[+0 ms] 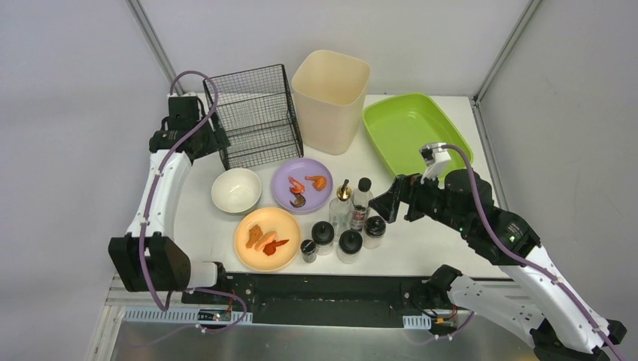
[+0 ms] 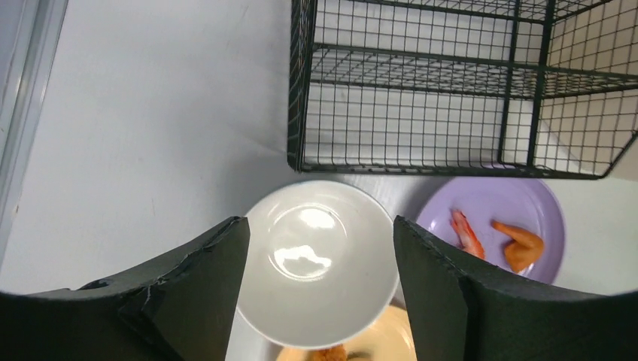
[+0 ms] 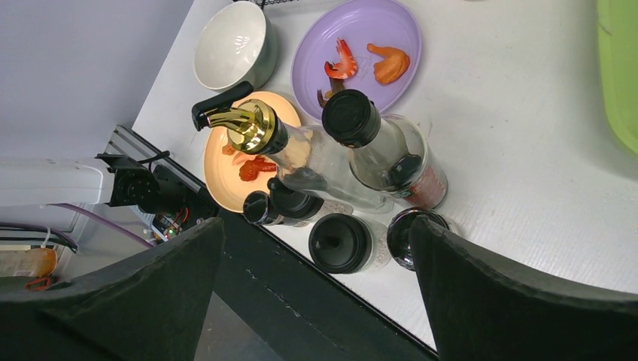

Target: Clear the kitchen counter

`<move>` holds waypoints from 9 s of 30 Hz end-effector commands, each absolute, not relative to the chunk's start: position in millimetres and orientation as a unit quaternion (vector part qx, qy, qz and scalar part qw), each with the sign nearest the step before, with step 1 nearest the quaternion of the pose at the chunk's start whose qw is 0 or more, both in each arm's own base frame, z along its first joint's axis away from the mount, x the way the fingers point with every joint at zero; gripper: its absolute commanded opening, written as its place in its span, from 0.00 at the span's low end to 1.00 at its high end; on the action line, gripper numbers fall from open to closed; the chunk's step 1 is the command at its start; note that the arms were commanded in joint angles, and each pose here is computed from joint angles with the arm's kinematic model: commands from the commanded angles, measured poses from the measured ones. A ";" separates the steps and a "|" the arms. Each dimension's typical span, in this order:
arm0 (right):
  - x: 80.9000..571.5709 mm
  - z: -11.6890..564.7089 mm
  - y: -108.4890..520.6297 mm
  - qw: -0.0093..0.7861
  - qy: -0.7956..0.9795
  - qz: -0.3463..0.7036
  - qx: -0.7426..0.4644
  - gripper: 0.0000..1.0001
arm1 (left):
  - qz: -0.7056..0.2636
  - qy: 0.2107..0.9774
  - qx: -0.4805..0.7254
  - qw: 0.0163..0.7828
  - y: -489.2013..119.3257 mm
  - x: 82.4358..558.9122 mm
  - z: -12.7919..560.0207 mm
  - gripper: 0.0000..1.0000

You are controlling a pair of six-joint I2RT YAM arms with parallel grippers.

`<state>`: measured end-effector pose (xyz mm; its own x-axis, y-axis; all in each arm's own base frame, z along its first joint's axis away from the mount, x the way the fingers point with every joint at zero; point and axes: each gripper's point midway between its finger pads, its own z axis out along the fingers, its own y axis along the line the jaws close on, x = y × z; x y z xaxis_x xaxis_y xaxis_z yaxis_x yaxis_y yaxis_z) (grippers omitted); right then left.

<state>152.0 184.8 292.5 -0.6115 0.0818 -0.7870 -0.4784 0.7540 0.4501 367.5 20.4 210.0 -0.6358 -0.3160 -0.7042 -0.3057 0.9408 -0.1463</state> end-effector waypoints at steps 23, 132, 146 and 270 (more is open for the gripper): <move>143.2 298.8 195.8 0.423 0.816 0.369 -0.138 0.97 | 0.097 0.927 -0.315 0.179 34.2 247.5 106.5 0.70; 291.5 328.5 387.0 0.379 0.878 0.221 -0.192 0.91 | -0.206 0.895 -0.131 0.372 -106.6 288.1 291.6 0.00; 304.1 286.4 396.2 0.358 0.897 0.179 -0.187 0.72 | -0.202 0.896 -0.131 0.373 -105.5 285.9 290.9 0.00; 569.2 134.8 15.7 0.340 0.836 0.075 0.424 0.00 | -0.236 0.903 -0.050 0.355 -110.8 221.6 207.3 0.72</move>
<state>522.8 0.4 78.5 -0.5163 0.7450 -0.4224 0.7212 0.6442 0.2547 218.3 -107.4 203.3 -0.7513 -0.2606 -0.6063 0.0516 0.8927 -0.4476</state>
